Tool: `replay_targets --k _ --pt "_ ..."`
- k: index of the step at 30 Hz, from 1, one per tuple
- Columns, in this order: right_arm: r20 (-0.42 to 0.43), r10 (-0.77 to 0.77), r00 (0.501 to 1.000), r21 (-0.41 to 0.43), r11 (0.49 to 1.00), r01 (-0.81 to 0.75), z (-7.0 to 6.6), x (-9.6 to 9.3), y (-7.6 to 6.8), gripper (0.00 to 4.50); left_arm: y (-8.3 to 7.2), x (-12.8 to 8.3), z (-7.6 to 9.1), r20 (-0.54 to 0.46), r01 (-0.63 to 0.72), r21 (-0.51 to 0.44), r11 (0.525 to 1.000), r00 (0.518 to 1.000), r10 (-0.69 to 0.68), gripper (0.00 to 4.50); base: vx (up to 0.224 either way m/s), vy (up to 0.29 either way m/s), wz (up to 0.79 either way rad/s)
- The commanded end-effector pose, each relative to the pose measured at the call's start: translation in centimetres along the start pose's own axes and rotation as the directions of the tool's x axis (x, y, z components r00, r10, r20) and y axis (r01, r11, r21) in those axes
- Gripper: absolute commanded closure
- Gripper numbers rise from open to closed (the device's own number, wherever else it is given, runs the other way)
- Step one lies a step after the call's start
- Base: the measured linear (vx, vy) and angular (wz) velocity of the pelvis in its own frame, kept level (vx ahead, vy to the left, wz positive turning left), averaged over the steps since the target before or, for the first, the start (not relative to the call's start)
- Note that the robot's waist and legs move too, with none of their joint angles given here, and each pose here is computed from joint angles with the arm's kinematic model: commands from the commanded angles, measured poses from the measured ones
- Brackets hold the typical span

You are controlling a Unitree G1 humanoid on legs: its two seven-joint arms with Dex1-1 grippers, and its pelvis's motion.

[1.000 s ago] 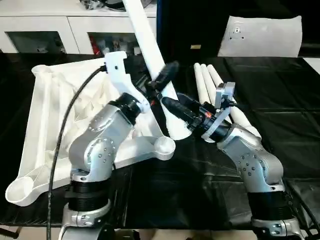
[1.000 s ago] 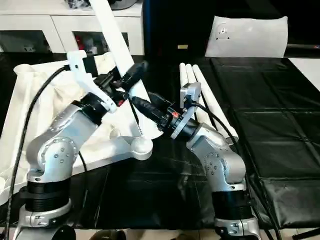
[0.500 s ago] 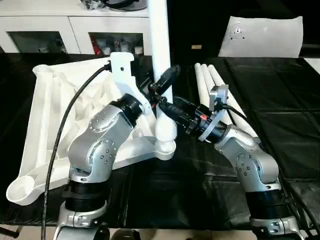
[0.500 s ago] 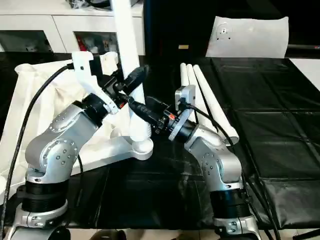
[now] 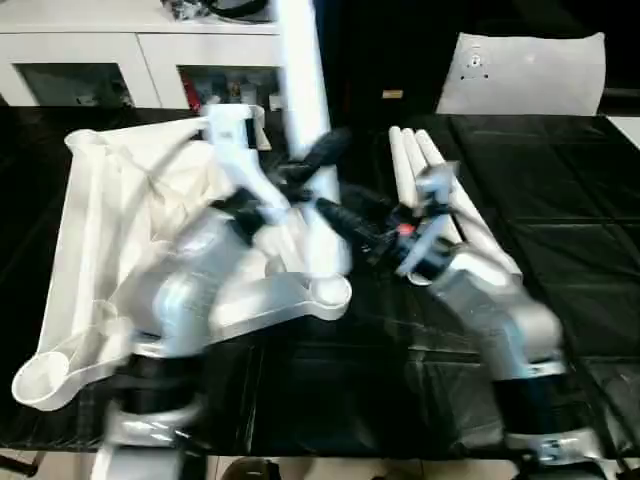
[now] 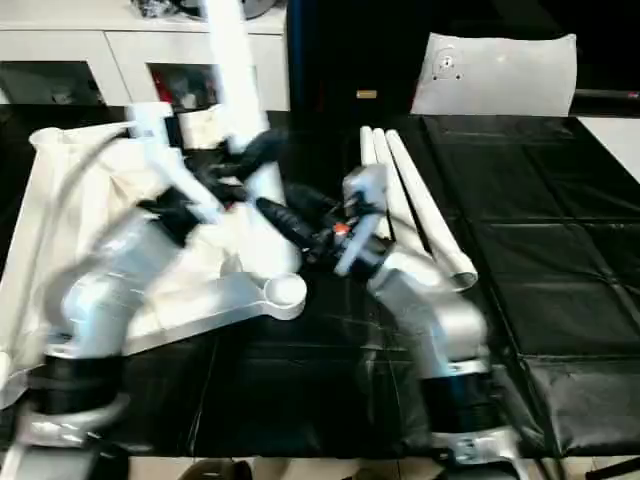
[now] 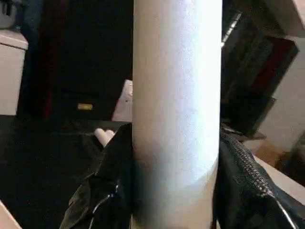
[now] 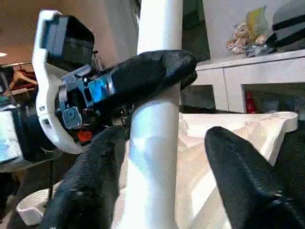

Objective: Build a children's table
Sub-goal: Pick table leg

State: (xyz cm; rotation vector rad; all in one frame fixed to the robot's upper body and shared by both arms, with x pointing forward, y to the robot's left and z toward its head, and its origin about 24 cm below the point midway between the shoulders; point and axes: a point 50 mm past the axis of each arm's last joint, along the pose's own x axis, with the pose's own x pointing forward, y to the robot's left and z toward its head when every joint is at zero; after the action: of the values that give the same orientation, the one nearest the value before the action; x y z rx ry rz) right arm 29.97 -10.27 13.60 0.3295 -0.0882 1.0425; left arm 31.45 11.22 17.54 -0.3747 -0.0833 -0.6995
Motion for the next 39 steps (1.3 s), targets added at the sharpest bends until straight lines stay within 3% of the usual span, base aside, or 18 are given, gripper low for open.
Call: replay_targets --k 1,9,10,11,15,27,36,39 --pt "-0.044 0.102 0.994 0.014 0.995 -0.102 1.2 -0.3 0.4 1.22 -0.7 0.0 0.7 -0.027 0.174 -0.033 0.984 0.984 -0.174 2.64 0.0 0.0 0.0" --pt "-0.194 0.222 0.955 0.071 0.975 -0.212 1.4 -1.0 0.1 1.13 -2.4 0.0 1.8 0.006 0.458 -0.133 0.879 0.887 -0.461 2.64 0.0 0.0 0.0" --pt "-0.229 0.26 0.938 0.073 0.966 -0.249 1.3 -1.1 0.2 1.13 -3.2 0.0 1.8 -0.004 0.531 -0.138 0.836 0.844 -0.536 2.64 0.0 0.0 0.0" --pt "-0.24 0.287 0.927 0.08 0.958 -0.275 1.2 -1.1 0.3 1.13 -3.7 0.0 1.7 -0.014 0.575 -0.139 0.806 0.813 -0.582 2.64 0.0 0.0 0.0" --pt "-0.238 0.328 0.914 0.108 0.944 -0.31 1.1 -0.8 0.6 1.49 -4.5 0.2 1.6 -0.015 0.628 -0.152 0.763 0.771 -0.637 2.64 0.0 0.0 0.0" --pt "-0.253 0.383 0.889 0.151 0.923 -0.355 0.9 -1.1 0.9 2.52 -4.4 0.8 1.7 -0.006 0.66 -0.151 0.736 0.744 -0.669 2.64 0.0 0.0 0.0" --pt "-0.258 0.378 0.889 0.147 0.925 -0.351 0.6 -1.0 1.2 2.6 -4.0 1.0 1.6 -0.02 0.631 -0.144 0.763 0.769 -0.639 2.64 0.0 0.0 0.0" --pt "-0.246 0.336 0.909 0.114 0.942 -0.317 0.4 -0.7 1.1 2.6 -3.9 0.9 1.6 -0.023 0.617 -0.146 0.773 0.779 -0.627 2.64 0.0 0.0 0.0"
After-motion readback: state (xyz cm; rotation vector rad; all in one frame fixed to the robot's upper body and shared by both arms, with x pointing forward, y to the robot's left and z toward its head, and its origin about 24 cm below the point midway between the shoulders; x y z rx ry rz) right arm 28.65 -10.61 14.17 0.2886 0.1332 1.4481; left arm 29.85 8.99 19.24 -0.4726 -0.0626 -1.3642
